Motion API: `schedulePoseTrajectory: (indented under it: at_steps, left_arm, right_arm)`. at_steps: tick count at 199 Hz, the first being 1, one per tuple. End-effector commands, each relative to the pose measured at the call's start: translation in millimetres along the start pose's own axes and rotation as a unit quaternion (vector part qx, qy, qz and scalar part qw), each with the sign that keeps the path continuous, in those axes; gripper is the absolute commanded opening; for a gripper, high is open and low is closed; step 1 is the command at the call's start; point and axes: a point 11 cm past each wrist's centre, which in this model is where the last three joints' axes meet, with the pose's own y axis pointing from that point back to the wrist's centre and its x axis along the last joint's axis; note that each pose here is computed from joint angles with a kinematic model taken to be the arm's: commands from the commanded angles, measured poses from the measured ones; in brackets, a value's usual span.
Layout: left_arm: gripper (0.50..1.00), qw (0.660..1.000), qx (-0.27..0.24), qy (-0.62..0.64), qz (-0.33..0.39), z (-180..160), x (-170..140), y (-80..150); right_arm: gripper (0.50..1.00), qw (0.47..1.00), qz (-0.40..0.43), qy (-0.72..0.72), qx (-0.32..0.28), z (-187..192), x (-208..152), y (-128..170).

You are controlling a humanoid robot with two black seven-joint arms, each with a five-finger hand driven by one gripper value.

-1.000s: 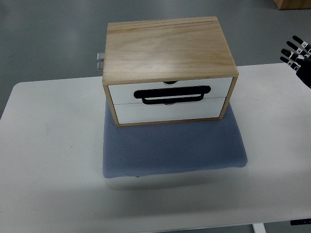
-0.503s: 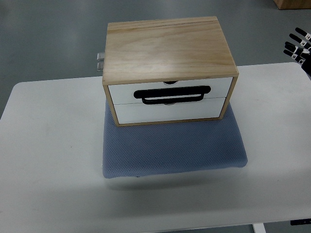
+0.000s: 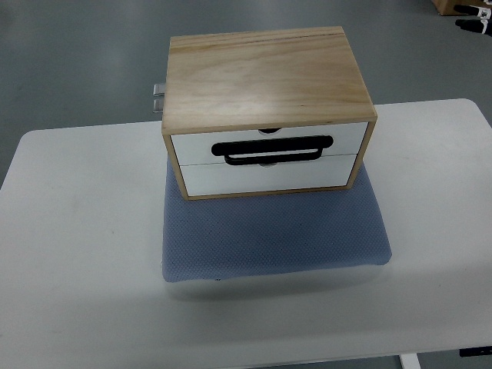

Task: Open wood drawer with right hand
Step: 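Move the right hand over the wooden box toward the drawer fronts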

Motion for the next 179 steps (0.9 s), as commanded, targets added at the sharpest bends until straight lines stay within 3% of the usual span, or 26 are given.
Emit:
schedulePoseTrajectory:
  at_steps: [1,61,147,179]
  left_arm:
    - [1.0,1.0,0.0,0.0,0.0,0,0,0]
    - [1.0,1.0,0.0,0.0,0.0,0,0,0]
    - [1.0,1.0,0.0,0.0,0.0,0,0,0]
    - [1.0,1.0,0.0,0.0,0.0,0,0,0]
  right_arm:
    - [0.954,0.998,-0.044,0.036,-0.004,-23,-16,0]
    - [0.952,0.987,-0.126,0.097,-0.023,-51,-61,-8]
    - [0.954,0.959,-0.222,0.168,-0.045,-75,-130,-44]
    - [0.954,0.94,-0.254,0.209,-0.094,-69,-163,-65]
